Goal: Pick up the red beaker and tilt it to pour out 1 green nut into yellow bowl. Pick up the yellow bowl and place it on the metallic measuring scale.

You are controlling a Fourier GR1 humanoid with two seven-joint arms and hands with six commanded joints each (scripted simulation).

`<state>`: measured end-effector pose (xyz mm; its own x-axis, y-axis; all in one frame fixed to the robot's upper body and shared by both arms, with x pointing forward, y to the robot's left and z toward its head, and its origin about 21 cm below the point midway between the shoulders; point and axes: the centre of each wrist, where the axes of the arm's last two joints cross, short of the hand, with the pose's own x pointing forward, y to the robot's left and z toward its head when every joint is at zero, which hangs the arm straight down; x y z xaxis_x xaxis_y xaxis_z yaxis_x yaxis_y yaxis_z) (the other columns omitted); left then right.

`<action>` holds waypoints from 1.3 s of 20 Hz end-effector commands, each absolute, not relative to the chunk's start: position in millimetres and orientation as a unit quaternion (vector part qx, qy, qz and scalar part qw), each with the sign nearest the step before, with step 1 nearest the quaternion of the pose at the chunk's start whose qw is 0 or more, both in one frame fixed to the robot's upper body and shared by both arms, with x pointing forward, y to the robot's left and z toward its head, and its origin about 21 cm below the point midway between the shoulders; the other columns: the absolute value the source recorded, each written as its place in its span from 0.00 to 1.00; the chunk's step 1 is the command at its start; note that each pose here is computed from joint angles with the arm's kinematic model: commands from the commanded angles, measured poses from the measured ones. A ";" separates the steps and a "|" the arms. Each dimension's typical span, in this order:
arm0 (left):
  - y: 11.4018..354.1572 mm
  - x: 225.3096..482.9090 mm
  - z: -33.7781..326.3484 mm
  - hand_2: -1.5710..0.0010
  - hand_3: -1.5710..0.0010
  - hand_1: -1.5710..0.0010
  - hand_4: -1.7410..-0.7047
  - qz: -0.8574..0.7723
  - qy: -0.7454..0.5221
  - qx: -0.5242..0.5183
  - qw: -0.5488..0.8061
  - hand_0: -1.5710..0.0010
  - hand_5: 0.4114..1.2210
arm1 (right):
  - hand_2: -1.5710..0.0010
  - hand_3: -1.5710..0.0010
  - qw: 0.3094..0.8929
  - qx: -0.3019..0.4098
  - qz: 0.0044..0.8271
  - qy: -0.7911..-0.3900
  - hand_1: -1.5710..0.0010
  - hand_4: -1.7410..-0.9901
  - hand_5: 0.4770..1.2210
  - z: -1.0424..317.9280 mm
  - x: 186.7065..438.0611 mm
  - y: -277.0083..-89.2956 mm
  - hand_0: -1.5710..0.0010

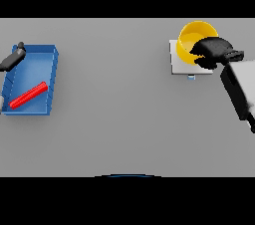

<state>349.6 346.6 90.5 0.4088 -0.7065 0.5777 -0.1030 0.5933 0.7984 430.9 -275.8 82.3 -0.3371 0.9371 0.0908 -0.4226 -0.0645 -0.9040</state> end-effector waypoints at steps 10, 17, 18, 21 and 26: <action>340.6 352.6 86.7 1.00 1.00 1.00 0.99 -0.208 -0.498 0.404 0.738 1.00 0.32 | 0.41 0.49 0.512 -0.267 0.672 -0.463 0.44 0.15 0.81 80.0 434.5 -273.3 0.37; 341.8 351.8 84.2 1.00 1.00 1.00 0.98 -0.205 -0.500 0.402 0.739 1.00 0.31 | 0.84 0.73 0.487 -0.259 0.703 -0.449 0.88 0.25 0.54 79.1 435.0 -273.7 0.87; 341.7 353.2 81.8 1.00 1.00 1.00 0.98 -0.206 -0.498 0.403 0.740 1.00 0.31 | 0.88 0.75 0.490 -0.257 0.699 -0.454 0.91 0.26 0.51 79.3 434.9 -273.2 0.89; 342.5 352.5 83.0 1.00 1.00 1.00 0.98 -0.206 -0.502 0.404 0.736 1.00 0.31 | 0.94 0.81 0.487 -0.260 0.696 -0.459 0.95 0.28 0.45 80.7 437.1 -274.5 0.95; 338.2 354.3 83.1 1.00 1.00 1.00 0.98 -0.207 -0.501 0.403 0.737 1.00 0.31 | 0.98 0.89 0.512 -0.260 0.690 -0.440 0.98 0.33 0.37 73.1 434.9 -273.3 0.98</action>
